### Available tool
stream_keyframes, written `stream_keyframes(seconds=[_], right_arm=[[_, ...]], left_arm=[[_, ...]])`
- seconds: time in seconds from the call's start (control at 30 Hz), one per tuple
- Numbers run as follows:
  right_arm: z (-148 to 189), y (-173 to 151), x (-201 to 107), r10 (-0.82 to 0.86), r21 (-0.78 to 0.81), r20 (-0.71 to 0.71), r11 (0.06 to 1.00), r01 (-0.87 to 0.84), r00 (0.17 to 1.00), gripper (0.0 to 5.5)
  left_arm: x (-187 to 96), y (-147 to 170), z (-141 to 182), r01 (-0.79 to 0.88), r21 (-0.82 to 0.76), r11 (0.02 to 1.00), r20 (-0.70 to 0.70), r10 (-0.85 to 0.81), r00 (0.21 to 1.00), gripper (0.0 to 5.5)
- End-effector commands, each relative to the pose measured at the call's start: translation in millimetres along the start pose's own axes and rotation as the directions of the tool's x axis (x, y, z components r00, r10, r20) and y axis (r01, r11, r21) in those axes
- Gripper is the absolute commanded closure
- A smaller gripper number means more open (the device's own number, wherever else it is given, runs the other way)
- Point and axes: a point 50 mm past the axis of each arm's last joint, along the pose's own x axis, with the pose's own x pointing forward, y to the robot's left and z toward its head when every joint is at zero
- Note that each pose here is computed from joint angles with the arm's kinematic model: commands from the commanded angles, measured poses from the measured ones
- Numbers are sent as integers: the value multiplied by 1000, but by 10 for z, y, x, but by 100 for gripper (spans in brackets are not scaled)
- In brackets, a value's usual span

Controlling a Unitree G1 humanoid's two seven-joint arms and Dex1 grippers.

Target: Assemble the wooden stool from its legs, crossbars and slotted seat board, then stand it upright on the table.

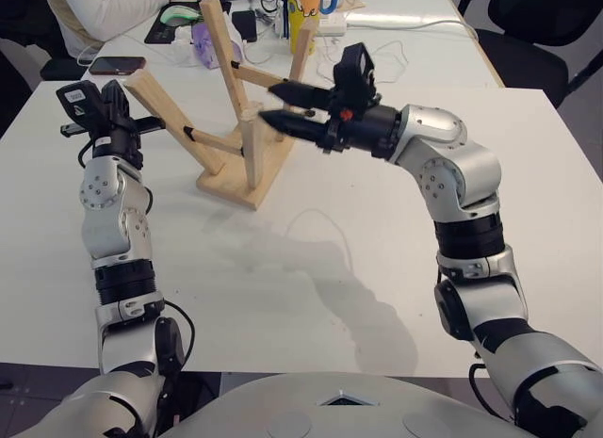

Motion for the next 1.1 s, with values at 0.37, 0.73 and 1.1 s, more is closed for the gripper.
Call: stream_keyframes(seconds=[0.37, 0.73, 1.1], right_arm=[[236, -169, -194, -161, -113, -60, 982, 154, 985, 338], [-102, -493, 178, -578, -355, -116, 784, 509, 808, 338], [-134, 139, 491, -27, -164, -12, 986, 25, 1000, 338]], left_arm=[[-51, 348, 98, -171, 67, 983, 33, 169, 985, 550], [-126, 265, -133, -57, 180, 982, -150, 85, 985, 550], [-187, 252, -249, -42, 233, 972, -256, 103, 961, 550]])
